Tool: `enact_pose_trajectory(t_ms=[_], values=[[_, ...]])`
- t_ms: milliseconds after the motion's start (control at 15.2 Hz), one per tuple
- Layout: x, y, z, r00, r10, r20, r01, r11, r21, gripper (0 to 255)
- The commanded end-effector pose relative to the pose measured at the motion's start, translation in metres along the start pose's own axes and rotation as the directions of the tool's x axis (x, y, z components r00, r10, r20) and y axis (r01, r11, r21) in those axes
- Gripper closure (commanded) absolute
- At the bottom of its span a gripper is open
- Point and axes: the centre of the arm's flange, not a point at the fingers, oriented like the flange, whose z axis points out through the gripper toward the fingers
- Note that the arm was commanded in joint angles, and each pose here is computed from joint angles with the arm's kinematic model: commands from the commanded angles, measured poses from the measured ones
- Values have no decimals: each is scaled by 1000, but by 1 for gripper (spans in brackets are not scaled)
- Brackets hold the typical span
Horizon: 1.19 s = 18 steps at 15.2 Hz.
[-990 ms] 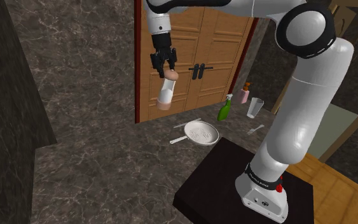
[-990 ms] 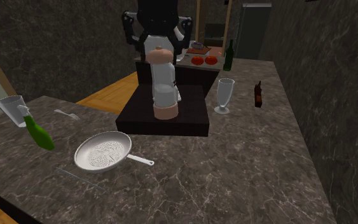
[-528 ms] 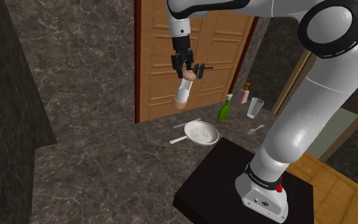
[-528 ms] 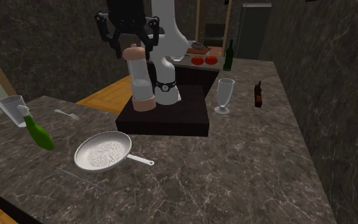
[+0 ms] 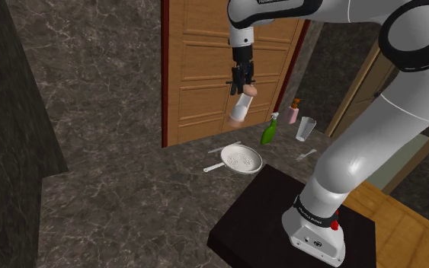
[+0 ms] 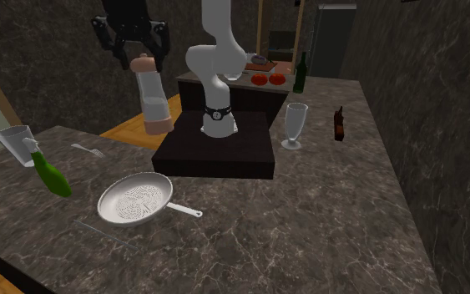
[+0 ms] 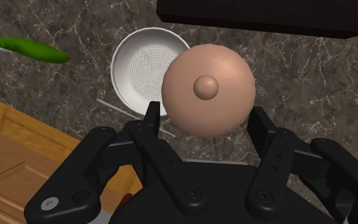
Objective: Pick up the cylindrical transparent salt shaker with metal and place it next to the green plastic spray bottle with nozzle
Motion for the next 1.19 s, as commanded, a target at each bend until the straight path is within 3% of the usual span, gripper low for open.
enact_pose_trajectory(t_ms=[0, 1122], values=[[-14, 22, 5, 1000, -2, 0, 2, 1000, 0, 255], [-129, 209, 53, 1000, -2, 0, 2, 1000, 0, 255]])
